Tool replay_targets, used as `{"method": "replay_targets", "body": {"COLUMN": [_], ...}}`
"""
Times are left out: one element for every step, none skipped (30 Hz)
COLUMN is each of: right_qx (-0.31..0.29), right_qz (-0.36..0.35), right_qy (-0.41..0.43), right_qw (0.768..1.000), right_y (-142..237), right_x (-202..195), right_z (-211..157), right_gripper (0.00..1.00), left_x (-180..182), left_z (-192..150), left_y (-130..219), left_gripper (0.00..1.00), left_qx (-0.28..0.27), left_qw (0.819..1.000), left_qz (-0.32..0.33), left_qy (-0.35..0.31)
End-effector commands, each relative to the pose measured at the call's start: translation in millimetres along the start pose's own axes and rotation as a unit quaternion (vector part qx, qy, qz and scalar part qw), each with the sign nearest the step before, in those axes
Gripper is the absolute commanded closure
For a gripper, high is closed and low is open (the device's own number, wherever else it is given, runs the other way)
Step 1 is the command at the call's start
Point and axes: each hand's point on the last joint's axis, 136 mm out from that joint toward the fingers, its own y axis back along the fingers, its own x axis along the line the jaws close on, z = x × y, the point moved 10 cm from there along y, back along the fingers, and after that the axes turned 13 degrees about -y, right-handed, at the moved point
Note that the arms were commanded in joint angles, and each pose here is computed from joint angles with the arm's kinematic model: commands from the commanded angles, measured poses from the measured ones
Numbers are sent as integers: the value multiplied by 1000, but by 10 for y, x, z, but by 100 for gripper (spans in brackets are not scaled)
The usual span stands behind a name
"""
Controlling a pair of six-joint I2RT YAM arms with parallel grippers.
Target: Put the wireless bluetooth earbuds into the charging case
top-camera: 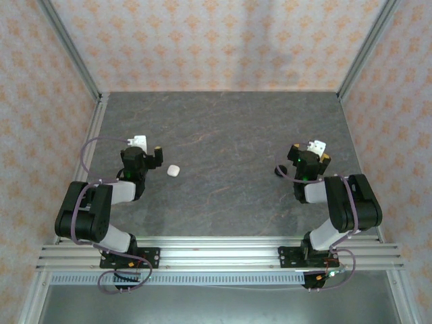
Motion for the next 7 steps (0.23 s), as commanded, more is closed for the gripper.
{"method": "replay_targets", "body": {"right_qx": [1, 3, 1, 0, 0, -2, -1], "right_qz": [3, 3, 4, 4, 4, 4, 5], "right_qy": [-8, -8, -9, -9, -9, -9, -9], "right_qw": [1000, 1000, 1000, 1000, 1000, 1000, 1000], "right_y": [-6, -2, 2, 7, 9, 10, 12], "right_x": [18, 15, 17, 12, 11, 11, 10], "right_z": [30, 28, 32, 31, 31, 35, 30], "right_gripper": [1, 1, 1, 1, 1, 1, 1], "left_x": [25, 26, 24, 24, 22, 25, 25], "left_z": [9, 8, 9, 8, 10, 8, 8], "left_y": [0, -1, -1, -1, 1, -1, 0], "left_gripper": [0, 0, 0, 0, 0, 0, 0], "left_qx": [-9, -9, -9, -9, -9, -9, -9], "left_qw": [1000, 1000, 1000, 1000, 1000, 1000, 1000], "left_qz": [15, 15, 15, 15, 15, 15, 15], "left_qy": [7, 7, 7, 7, 7, 7, 7]}}
